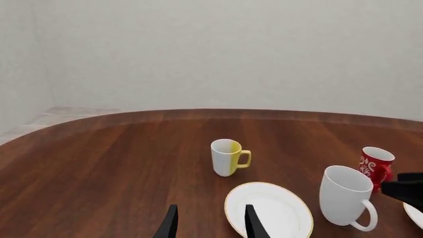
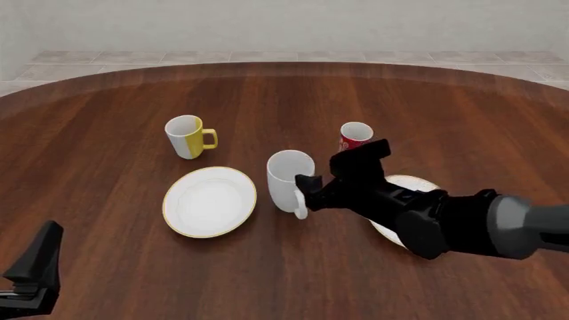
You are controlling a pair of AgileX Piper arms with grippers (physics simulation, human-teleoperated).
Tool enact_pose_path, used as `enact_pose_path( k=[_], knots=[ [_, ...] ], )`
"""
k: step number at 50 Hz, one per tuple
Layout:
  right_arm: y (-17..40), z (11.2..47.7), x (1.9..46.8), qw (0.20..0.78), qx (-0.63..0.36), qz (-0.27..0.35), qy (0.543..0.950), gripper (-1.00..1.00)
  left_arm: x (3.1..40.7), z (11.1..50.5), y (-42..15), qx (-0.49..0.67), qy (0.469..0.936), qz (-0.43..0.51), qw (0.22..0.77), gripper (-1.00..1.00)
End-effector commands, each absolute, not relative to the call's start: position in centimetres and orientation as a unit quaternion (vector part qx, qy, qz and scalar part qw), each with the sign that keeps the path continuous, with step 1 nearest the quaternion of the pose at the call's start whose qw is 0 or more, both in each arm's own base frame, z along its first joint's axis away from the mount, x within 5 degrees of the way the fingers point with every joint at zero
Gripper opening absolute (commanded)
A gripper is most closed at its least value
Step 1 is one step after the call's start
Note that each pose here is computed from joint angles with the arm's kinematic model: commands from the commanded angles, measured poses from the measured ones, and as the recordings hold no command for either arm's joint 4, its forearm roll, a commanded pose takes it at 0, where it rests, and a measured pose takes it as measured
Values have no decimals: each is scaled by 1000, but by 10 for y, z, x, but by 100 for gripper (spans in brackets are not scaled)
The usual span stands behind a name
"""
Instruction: Put the white mug on the left plate.
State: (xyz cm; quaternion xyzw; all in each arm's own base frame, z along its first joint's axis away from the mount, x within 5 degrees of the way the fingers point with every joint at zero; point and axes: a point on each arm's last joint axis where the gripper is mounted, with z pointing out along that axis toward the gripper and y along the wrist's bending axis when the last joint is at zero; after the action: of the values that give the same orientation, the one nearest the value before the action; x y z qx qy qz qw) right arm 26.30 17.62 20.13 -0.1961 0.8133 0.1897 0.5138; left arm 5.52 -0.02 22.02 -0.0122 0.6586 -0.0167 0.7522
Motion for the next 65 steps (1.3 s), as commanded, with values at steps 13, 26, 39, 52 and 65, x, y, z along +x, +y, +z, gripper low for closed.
enact_pose_path(
  k=[13,26,39,52,65],
  knots=[
    [181,190,267,501,-190,194,821,100,55,220,0,-11,658,-19,753,100],
    [184,183,268,494,-187,197,826,100,55,221,-1,-11,658,-21,753,100],
    [186,176,269,487,-186,197,830,100,55,222,-1,-12,657,-22,753,100],
    [187,169,271,482,-188,194,834,100,55,221,-1,-11,657,-24,753,100],
    [189,164,273,478,-191,191,836,100,55,221,-1,-10,658,-24,753,100]
  ],
)
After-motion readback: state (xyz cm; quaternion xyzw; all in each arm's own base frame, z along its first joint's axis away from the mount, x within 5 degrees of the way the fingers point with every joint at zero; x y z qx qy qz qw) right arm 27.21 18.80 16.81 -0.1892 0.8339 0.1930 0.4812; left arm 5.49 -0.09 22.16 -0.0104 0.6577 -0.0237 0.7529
